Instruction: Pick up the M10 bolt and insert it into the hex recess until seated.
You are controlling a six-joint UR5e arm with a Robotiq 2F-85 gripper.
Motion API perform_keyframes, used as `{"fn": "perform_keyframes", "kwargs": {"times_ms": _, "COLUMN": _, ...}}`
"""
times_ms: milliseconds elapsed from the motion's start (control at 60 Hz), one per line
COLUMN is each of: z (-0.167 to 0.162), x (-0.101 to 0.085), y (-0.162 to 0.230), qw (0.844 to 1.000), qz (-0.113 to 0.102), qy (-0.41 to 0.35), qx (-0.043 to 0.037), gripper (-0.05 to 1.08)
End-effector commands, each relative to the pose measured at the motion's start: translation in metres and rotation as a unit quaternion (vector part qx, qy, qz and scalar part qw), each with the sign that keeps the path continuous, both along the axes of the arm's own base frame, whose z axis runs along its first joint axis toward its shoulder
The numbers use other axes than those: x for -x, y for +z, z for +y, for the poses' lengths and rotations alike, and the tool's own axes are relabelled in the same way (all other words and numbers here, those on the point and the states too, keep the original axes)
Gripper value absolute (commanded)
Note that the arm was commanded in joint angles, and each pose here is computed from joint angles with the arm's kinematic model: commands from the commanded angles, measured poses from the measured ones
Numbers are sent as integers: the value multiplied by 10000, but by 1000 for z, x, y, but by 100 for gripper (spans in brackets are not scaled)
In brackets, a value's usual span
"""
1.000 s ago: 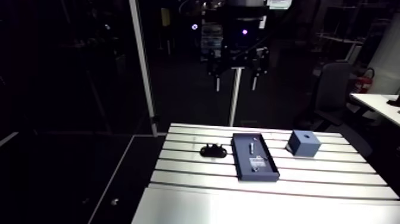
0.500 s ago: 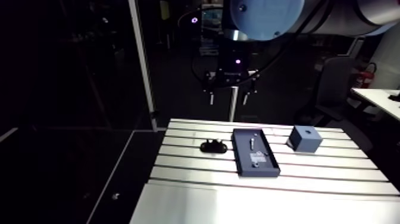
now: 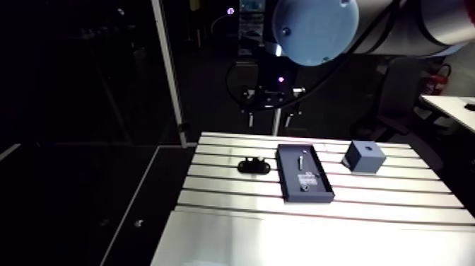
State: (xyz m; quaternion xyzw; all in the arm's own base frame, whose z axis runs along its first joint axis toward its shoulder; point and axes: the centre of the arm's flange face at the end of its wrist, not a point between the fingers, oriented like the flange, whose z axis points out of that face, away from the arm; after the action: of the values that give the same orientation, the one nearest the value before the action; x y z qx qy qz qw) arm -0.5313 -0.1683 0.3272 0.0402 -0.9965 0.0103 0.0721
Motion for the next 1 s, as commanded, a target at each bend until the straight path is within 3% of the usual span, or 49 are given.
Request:
{"fn": "perform_keyframes", "kwargs": {"times_ms": 17, "z": -1, "x": 3, "y": -20, "qw": 10000, "qz": -24, "qy": -15, "qx": 17, "gripper": 18}}
{"fn": "perform_keyframes", "kwargs": {"times_ms": 367, "z": -2, "x": 8, "y": -47, "qw": 10000, "qz": -8, "qy": -12, "qx": 36, "gripper": 34}}
{"fn": "perform_keyframes", "kwargs": {"times_ms": 1000, "z": -4, "x": 12, "y": -82, "qw": 10000, "qz": -66, "qy": 10, "qx": -22, "gripper": 41}}
